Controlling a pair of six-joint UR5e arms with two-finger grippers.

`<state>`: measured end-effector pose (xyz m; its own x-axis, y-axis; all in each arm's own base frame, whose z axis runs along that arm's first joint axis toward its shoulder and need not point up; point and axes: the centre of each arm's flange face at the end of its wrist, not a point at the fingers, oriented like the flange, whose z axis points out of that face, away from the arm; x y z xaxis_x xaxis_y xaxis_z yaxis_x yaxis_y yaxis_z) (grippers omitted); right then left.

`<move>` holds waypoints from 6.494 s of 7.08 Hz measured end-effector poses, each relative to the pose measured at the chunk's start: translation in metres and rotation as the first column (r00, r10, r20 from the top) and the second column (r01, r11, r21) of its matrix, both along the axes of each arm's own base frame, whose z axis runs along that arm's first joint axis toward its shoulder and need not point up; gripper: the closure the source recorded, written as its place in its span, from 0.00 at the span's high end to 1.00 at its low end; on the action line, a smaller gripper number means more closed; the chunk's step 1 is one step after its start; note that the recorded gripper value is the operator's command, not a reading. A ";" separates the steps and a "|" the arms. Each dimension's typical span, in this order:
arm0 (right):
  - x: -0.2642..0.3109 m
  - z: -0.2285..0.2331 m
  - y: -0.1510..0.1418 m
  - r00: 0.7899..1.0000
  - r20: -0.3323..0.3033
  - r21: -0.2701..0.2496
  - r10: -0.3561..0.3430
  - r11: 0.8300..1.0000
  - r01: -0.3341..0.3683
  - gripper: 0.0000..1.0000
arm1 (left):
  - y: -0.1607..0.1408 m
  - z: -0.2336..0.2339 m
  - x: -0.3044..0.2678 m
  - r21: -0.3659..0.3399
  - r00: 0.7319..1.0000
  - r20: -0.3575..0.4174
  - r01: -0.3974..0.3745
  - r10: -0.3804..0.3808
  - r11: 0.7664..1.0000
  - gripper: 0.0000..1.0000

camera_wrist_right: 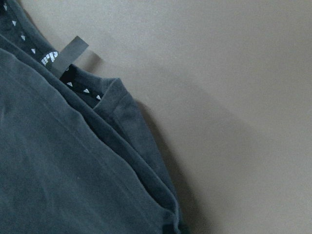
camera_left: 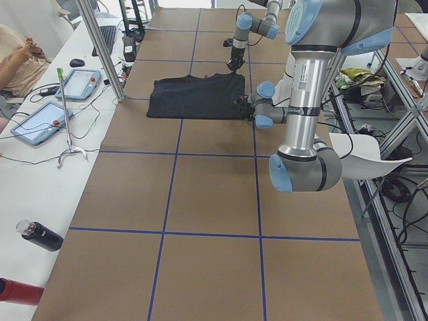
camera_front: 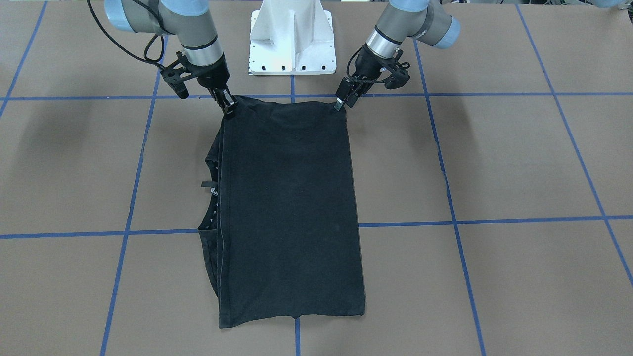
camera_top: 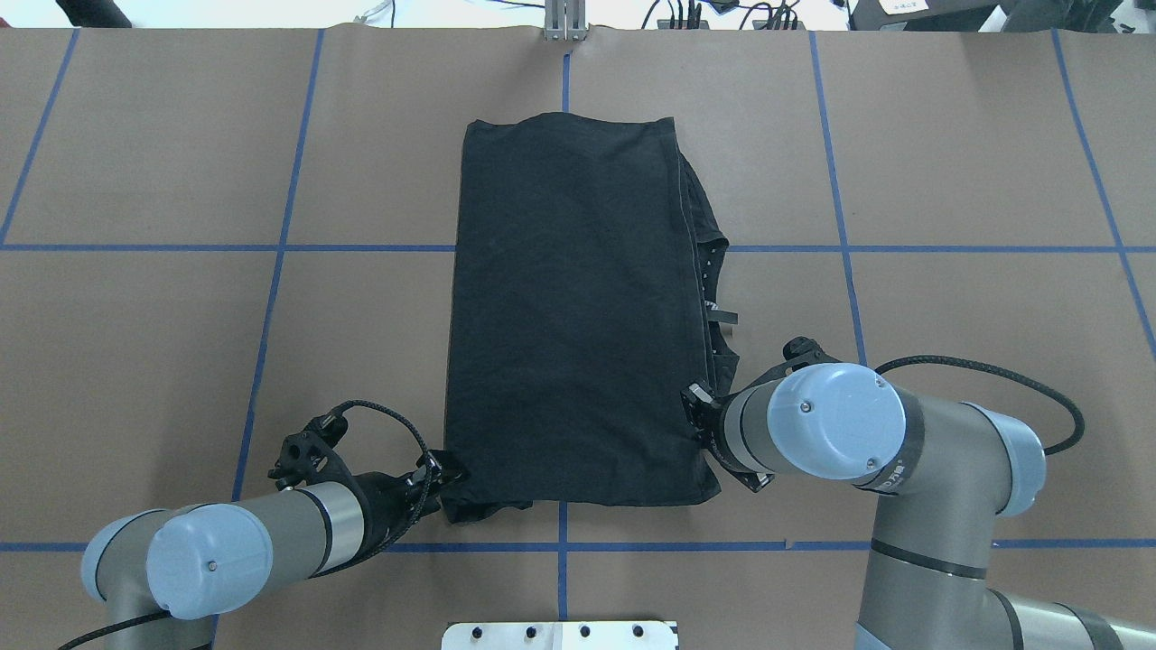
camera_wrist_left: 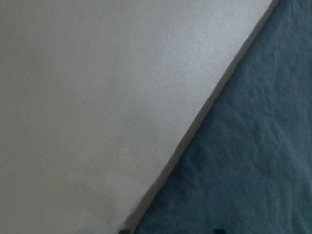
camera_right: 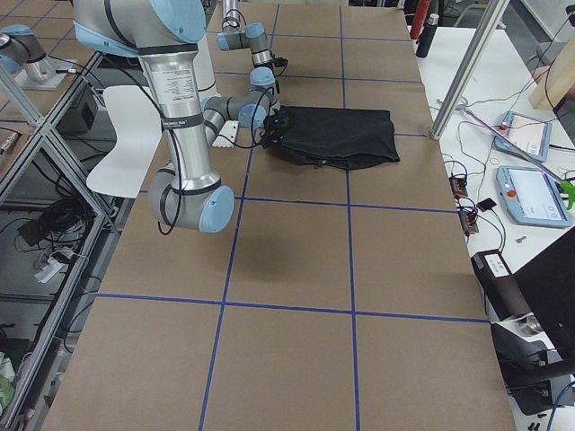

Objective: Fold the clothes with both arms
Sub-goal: 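Grasp the near end of the black shirt with both grippers, then lift the near end with both grippers and fold it toward the far end, then lay the folded end down and open both grippers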

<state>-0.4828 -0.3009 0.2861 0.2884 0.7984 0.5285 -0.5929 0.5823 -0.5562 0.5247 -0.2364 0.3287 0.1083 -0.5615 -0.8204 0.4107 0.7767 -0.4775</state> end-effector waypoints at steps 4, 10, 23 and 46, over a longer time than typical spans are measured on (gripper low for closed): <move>0.000 0.000 0.000 1.000 0.001 0.000 0.000 1.000 0.000 0.00 | 0.000 0.001 0.003 -0.001 1.000 0.004 -0.001 0.001 1.000 0.37; -0.001 -0.001 0.000 1.000 0.002 0.000 0.000 1.000 0.000 0.00 | 0.001 0.004 0.002 0.000 1.000 0.009 -0.003 0.003 1.000 0.47; 0.000 -0.001 -0.001 1.000 0.002 0.001 0.001 1.000 -0.001 0.00 | 0.016 -0.009 0.002 -0.012 0.999 0.013 -0.034 0.034 0.999 0.00; 0.041 0.011 -0.349 0.992 0.052 0.004 -0.111 0.994 0.111 0.37 | -0.364 -0.069 -0.055 0.155 0.955 0.099 0.264 -0.281 0.952 0.21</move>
<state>-0.4417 -0.6501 0.2973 0.3471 0.7623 0.5463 -0.4946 0.6437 -0.5840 0.4695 -0.5999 0.2597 0.0684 -0.4653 -0.8825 0.6631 0.6821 -0.3083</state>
